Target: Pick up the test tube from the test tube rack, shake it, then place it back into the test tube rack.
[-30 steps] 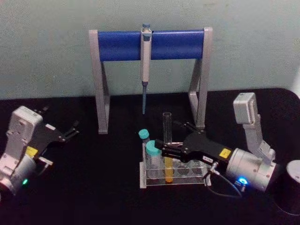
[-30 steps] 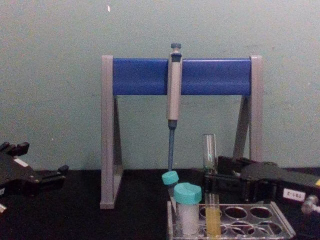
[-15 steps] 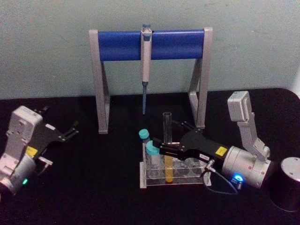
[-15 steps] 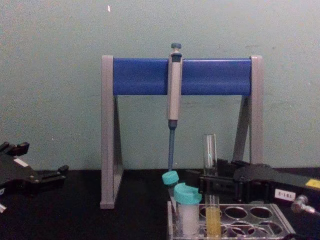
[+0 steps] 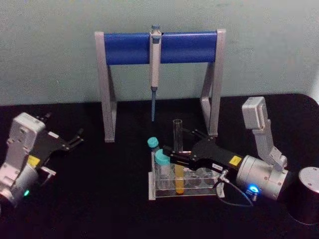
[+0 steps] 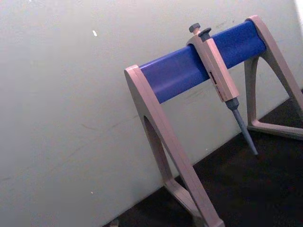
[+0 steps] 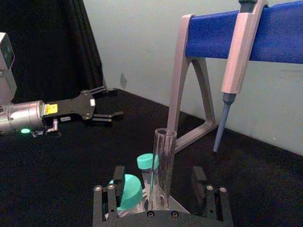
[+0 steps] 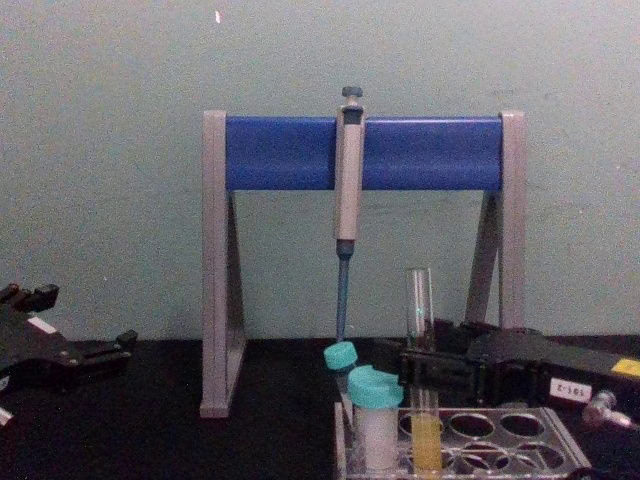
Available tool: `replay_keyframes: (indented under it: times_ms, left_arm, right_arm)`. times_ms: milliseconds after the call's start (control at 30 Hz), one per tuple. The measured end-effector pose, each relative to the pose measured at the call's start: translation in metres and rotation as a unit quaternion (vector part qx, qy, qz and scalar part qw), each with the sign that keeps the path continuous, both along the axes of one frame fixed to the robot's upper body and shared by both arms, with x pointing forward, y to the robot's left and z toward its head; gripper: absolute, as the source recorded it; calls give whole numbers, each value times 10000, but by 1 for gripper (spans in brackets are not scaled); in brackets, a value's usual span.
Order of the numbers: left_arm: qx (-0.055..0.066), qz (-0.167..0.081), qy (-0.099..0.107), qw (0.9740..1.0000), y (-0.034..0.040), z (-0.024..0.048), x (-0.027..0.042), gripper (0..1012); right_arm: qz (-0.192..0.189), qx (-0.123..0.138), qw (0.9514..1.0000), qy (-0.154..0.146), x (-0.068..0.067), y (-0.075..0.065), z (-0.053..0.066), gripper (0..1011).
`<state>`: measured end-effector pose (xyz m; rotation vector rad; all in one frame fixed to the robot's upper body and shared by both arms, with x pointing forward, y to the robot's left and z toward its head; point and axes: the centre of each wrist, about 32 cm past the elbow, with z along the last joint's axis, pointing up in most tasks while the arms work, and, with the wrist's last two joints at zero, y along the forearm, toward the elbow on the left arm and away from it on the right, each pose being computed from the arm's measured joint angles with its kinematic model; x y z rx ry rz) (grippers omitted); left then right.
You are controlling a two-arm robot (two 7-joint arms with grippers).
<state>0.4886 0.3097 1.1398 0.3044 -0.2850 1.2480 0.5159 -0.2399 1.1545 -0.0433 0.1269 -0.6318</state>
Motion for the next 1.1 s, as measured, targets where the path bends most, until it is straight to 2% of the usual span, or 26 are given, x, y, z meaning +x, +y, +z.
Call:
replay_keyframes:
  times_ms: [167, 367, 433, 567, 633, 767, 1100]
  left_arm:
    - [0, 0, 0, 10000, 0, 0, 0, 1001]
    - [0, 0, 0, 10000, 0, 0, 0, 1001]
    - [0, 0, 0, 10000, 0, 0, 0, 1001]
    - [0, 0, 0, 10000, 0, 0, 0, 1001]
    - [0, 0, 0, 10000, 0, 0, 0, 1001]
    - [0, 0, 0, 10000, 0, 0, 0, 1001]
    - [0, 0, 0, 10000, 0, 0, 0, 1001]
  right_arm:
    - [2, 2, 10000, -1, 0, 0, 1, 836]
    - [4, 6, 10000, -3, 0, 2, 3, 625]
    - [4, 7, 10000, -2, 0, 2, 3, 588]
    - [4, 8, 10000, -2, 0, 2, 3, 419]
    - [5, 9, 10000, -2, 0, 2, 3, 382]
    - [5, 10, 10000, -2, 0, 2, 3, 244]
    - [5, 9, 10000, -2, 0, 2, 3, 228]
